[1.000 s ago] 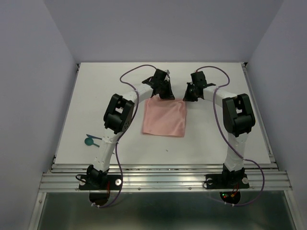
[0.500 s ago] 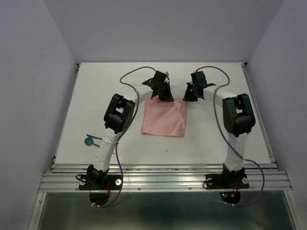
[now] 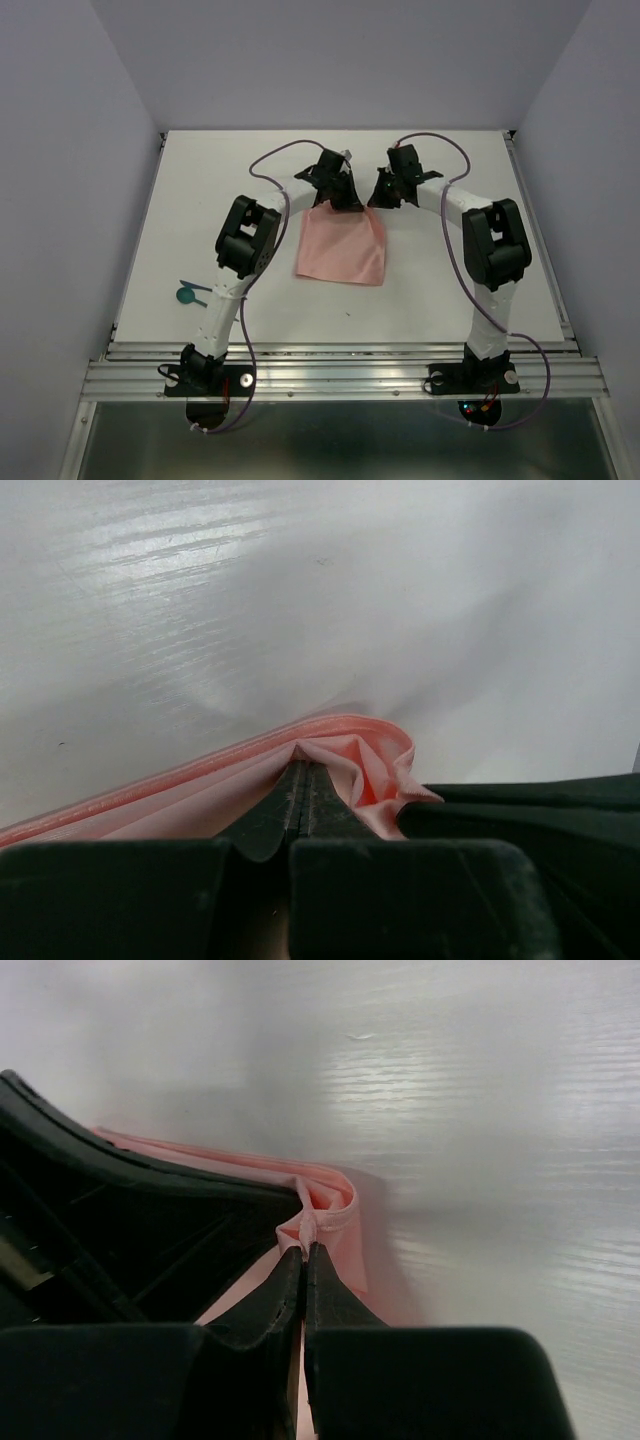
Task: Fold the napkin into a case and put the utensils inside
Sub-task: Pick up the lower triangle-folded napkin from the center of the board.
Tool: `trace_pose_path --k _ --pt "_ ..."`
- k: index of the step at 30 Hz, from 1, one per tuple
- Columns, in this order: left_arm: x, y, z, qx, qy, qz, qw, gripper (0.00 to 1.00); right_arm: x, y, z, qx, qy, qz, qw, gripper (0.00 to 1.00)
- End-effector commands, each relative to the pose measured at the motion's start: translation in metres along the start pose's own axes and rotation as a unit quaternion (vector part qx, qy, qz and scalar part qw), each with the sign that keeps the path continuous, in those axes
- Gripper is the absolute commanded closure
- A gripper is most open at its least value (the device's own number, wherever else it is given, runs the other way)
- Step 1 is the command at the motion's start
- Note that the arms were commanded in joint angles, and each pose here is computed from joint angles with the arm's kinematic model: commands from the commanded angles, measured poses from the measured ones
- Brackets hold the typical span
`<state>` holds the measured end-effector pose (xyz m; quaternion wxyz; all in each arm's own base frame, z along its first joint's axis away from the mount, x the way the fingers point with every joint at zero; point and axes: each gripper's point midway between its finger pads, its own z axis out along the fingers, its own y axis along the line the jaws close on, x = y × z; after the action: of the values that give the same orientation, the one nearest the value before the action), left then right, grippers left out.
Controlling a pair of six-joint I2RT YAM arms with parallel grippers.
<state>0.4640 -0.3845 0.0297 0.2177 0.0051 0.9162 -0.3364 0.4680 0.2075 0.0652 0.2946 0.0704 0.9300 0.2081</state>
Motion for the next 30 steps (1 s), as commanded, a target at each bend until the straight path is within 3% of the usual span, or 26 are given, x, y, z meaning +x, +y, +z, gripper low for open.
trace_pose_path --k 1,7,16,25,30 --pt "0.020 0.031 0.000 -0.046 0.023 -0.007 0.999 1.00 -0.024 0.045 -0.014 -0.049 -0.029 -0.004 0.998 0.99" --pt "0.019 0.036 -0.005 -0.047 0.020 -0.012 0.999 1.00 -0.018 0.067 -0.003 -0.061 -0.023 0.001 0.998 0.99" --pt "0.007 0.023 -0.025 -0.035 0.001 -0.009 0.999 1.00 -0.016 0.060 0.011 -0.040 -0.023 0.053 0.998 0.99" --pt "0.014 0.031 -0.020 -0.040 0.012 -0.019 0.999 1.00 -0.005 0.054 0.028 -0.014 -0.015 0.130 0.991 0.99" --pt "0.002 0.018 -0.040 -0.022 -0.005 -0.018 1.000 1.00 -0.001 0.047 0.034 0.000 -0.015 0.140 0.990 0.99"
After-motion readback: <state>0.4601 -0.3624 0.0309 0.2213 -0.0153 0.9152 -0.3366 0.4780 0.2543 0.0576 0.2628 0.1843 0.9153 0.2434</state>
